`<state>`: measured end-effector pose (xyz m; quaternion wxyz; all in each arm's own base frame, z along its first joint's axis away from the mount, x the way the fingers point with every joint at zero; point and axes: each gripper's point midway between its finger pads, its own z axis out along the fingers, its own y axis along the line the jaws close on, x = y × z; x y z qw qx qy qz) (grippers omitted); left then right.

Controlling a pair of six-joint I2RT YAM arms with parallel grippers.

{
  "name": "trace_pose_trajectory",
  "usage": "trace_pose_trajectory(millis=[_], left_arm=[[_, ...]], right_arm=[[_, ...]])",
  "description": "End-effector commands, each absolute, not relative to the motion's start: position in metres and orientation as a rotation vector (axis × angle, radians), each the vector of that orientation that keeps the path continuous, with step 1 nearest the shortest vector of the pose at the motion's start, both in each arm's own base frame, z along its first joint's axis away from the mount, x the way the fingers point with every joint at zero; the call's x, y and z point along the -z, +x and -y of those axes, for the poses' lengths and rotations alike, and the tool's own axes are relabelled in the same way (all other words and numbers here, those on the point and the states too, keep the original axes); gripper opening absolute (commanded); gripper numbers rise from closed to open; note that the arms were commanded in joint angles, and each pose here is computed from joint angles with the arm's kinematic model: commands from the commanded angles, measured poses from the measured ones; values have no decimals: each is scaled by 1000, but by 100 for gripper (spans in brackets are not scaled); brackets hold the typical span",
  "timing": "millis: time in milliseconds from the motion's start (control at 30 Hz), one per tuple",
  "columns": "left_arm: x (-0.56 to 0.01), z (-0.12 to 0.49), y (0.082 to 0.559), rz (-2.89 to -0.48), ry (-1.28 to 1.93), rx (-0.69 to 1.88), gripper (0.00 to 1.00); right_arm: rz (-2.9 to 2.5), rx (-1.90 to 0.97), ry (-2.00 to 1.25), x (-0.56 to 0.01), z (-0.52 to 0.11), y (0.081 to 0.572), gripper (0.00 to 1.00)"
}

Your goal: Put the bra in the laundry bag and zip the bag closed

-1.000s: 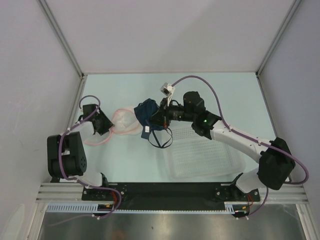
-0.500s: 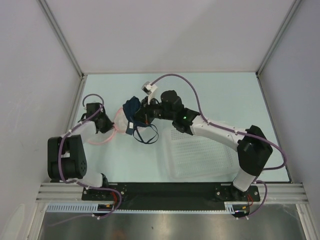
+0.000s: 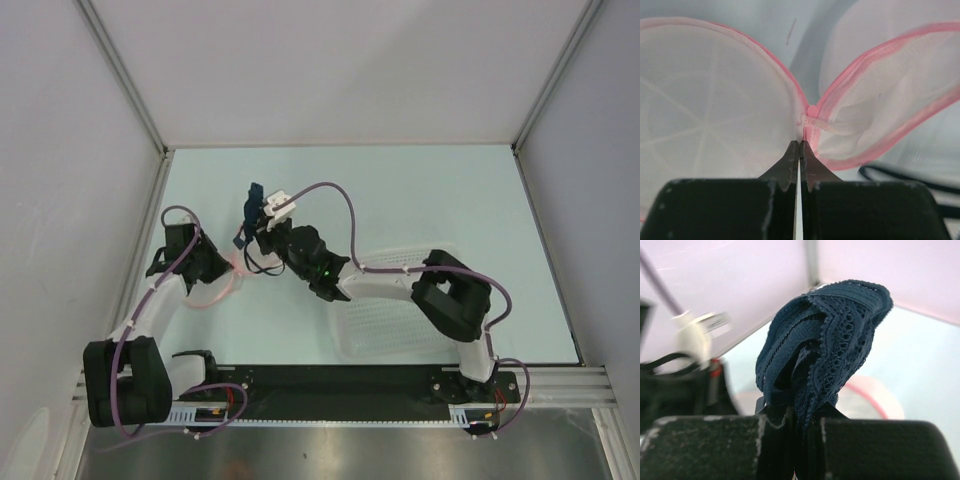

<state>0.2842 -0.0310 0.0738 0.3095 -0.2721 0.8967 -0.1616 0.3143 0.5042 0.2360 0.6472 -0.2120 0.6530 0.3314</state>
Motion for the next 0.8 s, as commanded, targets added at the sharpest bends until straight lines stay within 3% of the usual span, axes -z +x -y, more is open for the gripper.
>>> trace_pose_trajectory(millis=[0, 433, 767], left_arm=[[-85, 52, 268, -2398, -690, 569, 0], [-106, 66, 264, -2414, -613, 735, 0], [-132, 60, 276, -2332, -634, 849, 0]], right_arm=[[-1245, -599, -274, -286, -494, 345, 0], [-1069, -393, -287, -276, -513, 364, 0], [-1170, -442, -487, -198, -506, 330, 0]])
